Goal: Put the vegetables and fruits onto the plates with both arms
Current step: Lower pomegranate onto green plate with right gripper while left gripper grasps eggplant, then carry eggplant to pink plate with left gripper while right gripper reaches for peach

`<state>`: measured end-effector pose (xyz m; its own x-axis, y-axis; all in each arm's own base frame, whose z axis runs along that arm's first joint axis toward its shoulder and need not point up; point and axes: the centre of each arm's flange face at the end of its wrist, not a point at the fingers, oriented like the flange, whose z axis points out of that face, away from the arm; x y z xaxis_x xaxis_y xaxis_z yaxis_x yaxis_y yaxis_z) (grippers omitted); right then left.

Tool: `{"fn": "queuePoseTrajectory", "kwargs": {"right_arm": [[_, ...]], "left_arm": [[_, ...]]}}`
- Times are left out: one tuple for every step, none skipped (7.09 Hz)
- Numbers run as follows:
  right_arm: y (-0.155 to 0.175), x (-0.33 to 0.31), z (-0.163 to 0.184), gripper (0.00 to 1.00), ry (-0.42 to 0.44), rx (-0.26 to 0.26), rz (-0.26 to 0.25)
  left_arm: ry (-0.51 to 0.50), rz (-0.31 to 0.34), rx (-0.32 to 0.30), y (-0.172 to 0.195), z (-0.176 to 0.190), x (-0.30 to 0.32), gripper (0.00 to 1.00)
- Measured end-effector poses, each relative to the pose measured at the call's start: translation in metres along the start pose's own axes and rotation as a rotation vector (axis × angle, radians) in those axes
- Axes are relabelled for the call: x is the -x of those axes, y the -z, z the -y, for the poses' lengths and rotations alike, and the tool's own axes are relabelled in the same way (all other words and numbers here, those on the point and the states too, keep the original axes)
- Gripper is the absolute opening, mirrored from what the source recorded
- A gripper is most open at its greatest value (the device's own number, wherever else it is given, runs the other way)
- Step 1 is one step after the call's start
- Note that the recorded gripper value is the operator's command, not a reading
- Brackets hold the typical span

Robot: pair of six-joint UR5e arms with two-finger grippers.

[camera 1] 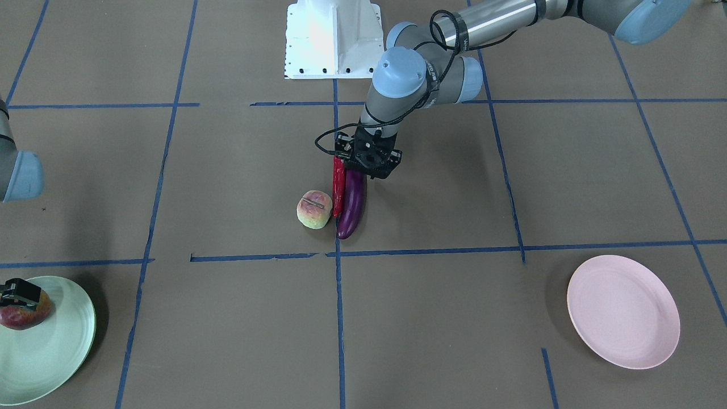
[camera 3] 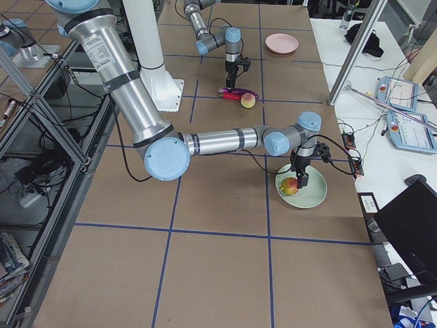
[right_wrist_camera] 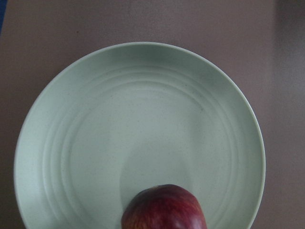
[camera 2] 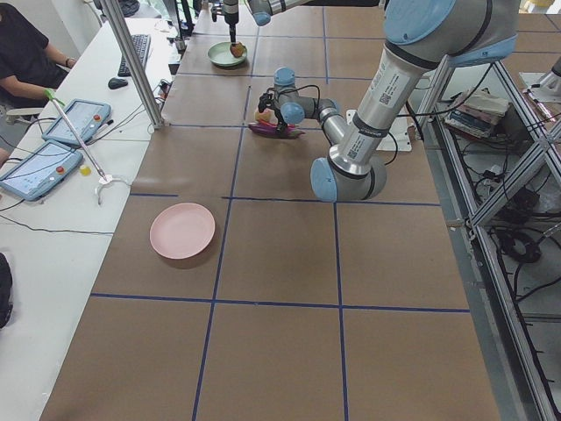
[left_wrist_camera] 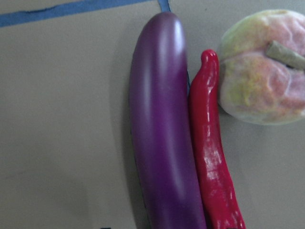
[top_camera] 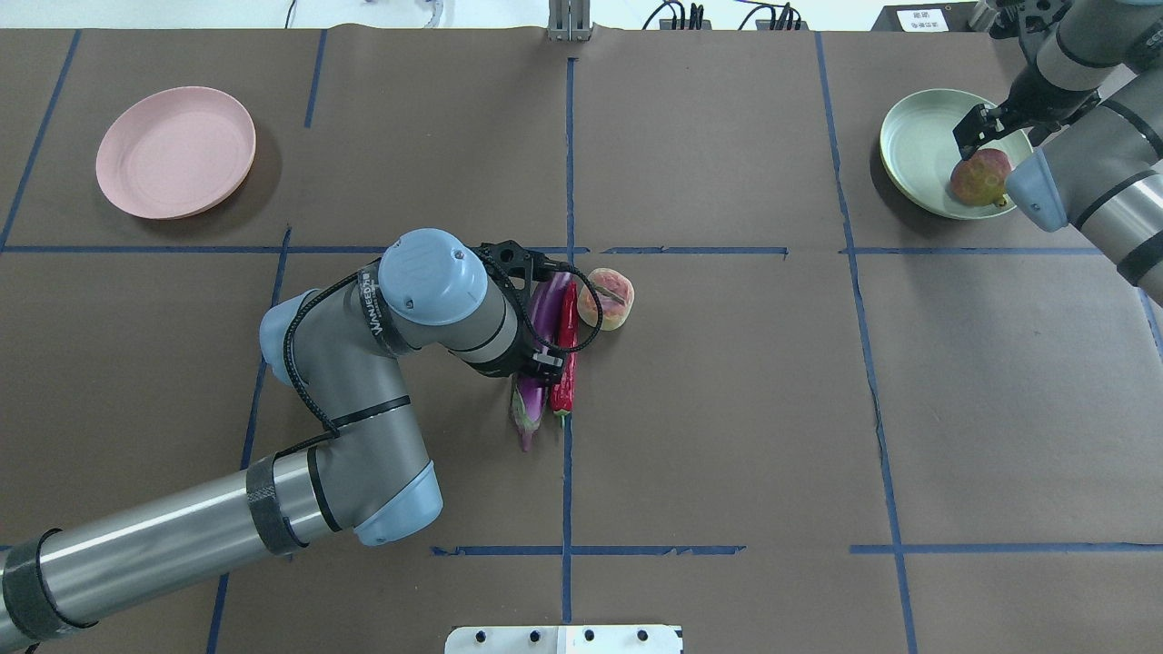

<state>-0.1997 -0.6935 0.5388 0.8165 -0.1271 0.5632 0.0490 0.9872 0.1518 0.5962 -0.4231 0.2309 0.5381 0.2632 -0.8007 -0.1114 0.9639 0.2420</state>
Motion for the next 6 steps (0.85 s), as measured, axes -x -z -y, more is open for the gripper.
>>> {"fn": "queuePoseTrajectory", "kwargs": {"right_arm": [[0.001, 0.0, 0.0, 1.0, 0.0, -0.001, 0.001], [0.002, 0.0, 0.0, 1.0, 0.0, -0.003, 0.002], [0.004, 0.001, 0.001, 1.0, 0.001, -0.006, 0.002], [0.008, 0.003, 0.001, 1.0, 0.001, -0.014, 0.005], [0.02, 0.012, 0.003, 1.0, -0.011, -0.036, 0.018], [0.042, 0.031, 0.003, 1.0, -0.058, -0.066, 0.058]], "left_arm": [[0.001, 0.001, 0.003, -0.002, -0.001, 0.0, 0.41], [0.001, 0.002, 0.003, -0.002, -0.002, 0.0, 0.36], [0.002, 0.004, 0.004, -0.003, -0.002, 0.001, 0.13], [0.008, 0.007, -0.004, 0.001, 0.002, 0.005, 0.06], [0.026, -0.001, -0.04, 0.023, 0.018, 0.015, 0.06], [0.064, -0.004, -0.096, 0.06, 0.032, 0.047, 0.06]]}}
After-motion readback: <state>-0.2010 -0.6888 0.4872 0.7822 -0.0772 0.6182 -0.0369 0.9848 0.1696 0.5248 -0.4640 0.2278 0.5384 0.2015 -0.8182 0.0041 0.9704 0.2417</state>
